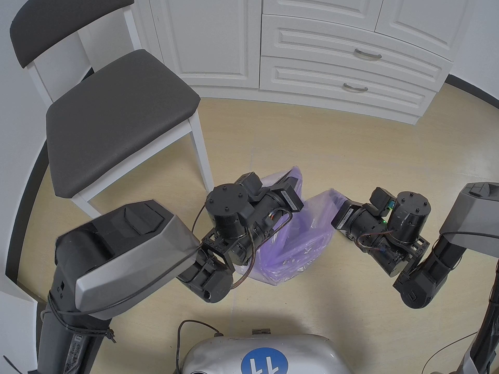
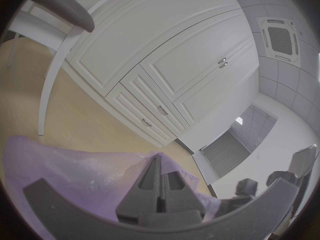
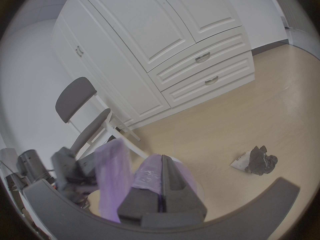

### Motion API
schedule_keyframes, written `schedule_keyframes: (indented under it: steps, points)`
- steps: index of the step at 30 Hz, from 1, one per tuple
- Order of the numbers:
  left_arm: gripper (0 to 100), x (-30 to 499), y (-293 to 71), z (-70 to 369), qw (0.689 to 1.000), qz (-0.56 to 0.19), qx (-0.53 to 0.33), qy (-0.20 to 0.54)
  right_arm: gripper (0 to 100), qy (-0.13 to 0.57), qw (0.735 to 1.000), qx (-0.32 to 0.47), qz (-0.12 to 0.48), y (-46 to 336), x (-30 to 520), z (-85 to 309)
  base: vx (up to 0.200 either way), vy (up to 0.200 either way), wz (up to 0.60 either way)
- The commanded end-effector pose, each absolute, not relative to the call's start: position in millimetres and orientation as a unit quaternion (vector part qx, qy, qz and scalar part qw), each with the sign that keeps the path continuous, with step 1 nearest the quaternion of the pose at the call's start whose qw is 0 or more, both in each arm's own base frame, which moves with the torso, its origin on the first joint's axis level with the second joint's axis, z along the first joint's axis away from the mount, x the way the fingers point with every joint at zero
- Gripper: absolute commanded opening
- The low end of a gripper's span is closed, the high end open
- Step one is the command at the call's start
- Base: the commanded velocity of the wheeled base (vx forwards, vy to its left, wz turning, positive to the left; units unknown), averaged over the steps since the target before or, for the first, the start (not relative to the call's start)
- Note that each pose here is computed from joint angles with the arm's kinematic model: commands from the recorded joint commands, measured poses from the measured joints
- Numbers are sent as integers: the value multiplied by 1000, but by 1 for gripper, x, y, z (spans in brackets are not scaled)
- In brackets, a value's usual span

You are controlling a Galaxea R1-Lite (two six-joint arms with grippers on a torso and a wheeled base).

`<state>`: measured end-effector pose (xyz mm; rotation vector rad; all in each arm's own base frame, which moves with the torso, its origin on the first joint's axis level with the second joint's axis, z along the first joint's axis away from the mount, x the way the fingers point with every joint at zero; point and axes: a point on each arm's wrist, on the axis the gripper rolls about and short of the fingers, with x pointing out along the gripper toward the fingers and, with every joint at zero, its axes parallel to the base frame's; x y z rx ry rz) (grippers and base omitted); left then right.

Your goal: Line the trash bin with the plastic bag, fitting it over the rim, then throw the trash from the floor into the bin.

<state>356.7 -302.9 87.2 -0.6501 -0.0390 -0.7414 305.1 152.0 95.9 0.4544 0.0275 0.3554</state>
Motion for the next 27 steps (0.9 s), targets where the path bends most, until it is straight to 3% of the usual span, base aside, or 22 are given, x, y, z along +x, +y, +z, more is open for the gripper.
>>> schedule_keyframes:
  steps: [1, 16, 27]
  points:
    - [0, 385, -304, 72, 883, -343, -319, -17, 0, 10, 954, 219, 204, 164, 288, 102, 0, 0, 0]
    - [0, 412, -345, 56, 879, -352, -321, 25, 0, 13, 949, 193, 248, 178, 255, 113, 0, 0, 0]
    - [0, 413, -323, 73, 889, -322, -324, 18, 0, 33, 953, 185, 237, 180, 266, 95, 0, 0, 0]
